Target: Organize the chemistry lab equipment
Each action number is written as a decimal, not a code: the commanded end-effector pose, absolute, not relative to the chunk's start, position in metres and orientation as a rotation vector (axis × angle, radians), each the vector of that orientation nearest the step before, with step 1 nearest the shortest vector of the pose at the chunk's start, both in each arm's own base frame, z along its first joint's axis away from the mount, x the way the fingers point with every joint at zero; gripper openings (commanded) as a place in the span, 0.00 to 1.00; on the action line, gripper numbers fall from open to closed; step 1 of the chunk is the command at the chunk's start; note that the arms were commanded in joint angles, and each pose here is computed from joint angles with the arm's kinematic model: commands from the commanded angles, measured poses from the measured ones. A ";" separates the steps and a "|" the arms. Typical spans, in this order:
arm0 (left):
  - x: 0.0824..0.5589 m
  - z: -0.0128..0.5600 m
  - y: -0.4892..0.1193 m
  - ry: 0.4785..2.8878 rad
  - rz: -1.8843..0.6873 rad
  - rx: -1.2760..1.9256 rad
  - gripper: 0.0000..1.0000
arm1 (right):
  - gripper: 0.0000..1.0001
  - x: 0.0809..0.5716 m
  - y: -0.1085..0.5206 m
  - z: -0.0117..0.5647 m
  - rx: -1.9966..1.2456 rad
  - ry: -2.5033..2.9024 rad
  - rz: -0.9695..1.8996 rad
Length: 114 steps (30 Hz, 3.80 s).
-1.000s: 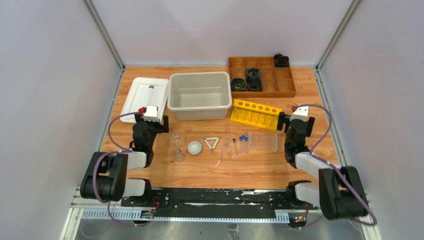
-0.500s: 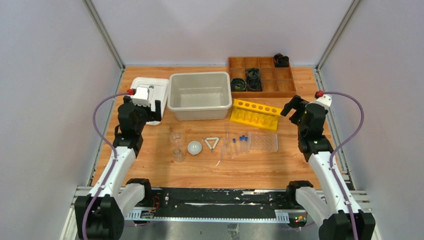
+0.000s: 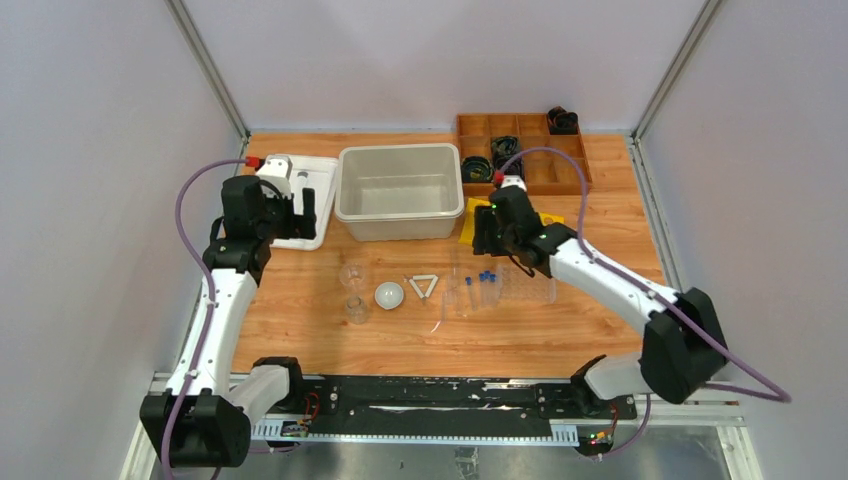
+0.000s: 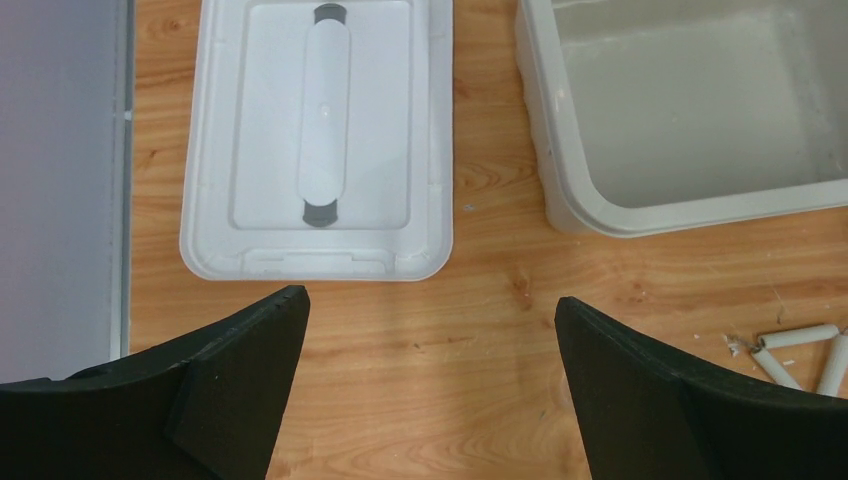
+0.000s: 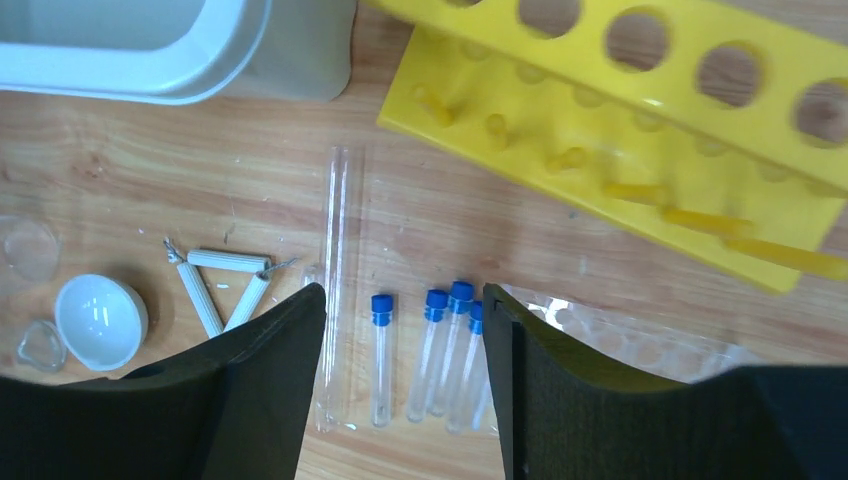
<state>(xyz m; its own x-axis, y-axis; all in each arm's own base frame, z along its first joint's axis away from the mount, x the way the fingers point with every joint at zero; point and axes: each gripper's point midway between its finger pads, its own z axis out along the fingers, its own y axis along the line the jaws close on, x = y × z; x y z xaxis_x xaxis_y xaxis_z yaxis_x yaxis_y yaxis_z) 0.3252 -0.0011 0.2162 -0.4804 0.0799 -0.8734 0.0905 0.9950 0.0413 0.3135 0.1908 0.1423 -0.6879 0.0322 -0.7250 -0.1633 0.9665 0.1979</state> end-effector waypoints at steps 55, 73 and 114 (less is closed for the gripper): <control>0.287 0.263 -0.037 2.080 -0.236 0.234 1.00 | 0.37 0.289 0.257 0.033 -0.372 2.413 0.130; 0.274 0.274 -0.046 2.057 -0.285 0.277 1.00 | 0.22 0.271 0.255 0.022 -0.381 2.433 0.149; 0.230 0.327 -0.132 1.835 -0.915 0.476 0.79 | 0.00 0.245 0.469 0.406 -0.279 1.445 1.095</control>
<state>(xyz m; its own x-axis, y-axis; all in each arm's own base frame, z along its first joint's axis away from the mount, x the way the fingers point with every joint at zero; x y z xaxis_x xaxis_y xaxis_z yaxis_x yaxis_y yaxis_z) 0.2342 -0.1214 0.3237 -0.4169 -0.0558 -0.9072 0.6230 0.7092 -0.3299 0.2517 0.4620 0.3503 -0.3006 0.2886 -0.9090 -0.6881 0.5943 0.4162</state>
